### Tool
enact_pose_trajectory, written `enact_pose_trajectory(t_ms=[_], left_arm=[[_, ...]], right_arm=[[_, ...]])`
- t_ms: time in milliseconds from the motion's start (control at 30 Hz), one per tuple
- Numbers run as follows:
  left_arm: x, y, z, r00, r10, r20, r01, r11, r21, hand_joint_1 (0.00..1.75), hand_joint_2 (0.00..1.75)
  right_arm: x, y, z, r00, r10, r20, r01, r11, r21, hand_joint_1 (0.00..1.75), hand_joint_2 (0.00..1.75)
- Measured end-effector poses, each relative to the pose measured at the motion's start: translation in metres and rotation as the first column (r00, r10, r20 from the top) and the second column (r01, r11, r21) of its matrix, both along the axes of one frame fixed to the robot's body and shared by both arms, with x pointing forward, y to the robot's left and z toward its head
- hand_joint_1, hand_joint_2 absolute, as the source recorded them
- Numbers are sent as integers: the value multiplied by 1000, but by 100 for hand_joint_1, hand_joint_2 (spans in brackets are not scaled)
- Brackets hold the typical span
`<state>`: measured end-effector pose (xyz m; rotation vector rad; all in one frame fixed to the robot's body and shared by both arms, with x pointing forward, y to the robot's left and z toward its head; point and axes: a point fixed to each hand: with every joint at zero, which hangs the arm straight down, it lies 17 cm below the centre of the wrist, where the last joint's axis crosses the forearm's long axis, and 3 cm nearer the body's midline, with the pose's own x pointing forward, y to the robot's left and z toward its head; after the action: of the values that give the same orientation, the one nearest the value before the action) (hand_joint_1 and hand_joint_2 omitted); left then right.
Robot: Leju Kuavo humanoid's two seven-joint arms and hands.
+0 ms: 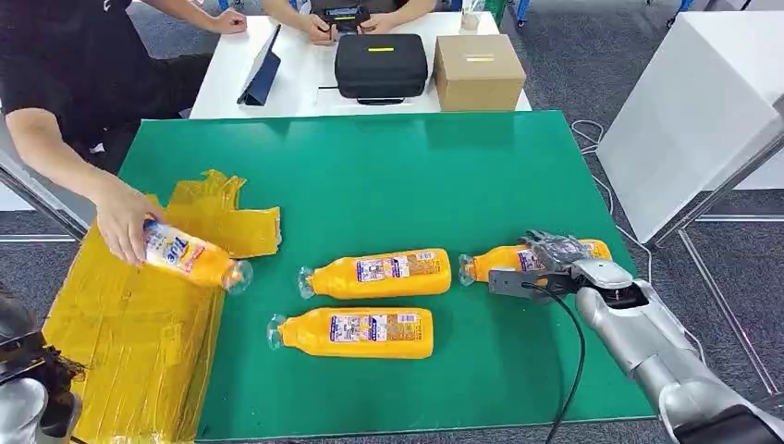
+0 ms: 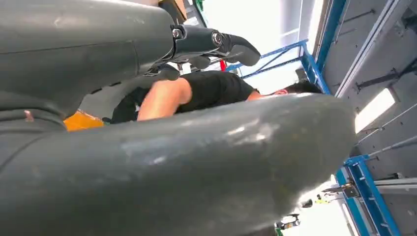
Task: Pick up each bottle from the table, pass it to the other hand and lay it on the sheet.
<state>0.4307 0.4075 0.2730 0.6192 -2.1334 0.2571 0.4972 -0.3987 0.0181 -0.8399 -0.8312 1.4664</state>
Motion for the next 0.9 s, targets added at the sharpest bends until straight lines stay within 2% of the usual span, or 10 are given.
enact_pose_trajectory(t_ms=[900], left_arm=[[-10,15,-3,999,45,18,-44,999,-13,0,0]], right_arm=[[27,-38,15,999,-41,-20,39,997,-69,0,175]])
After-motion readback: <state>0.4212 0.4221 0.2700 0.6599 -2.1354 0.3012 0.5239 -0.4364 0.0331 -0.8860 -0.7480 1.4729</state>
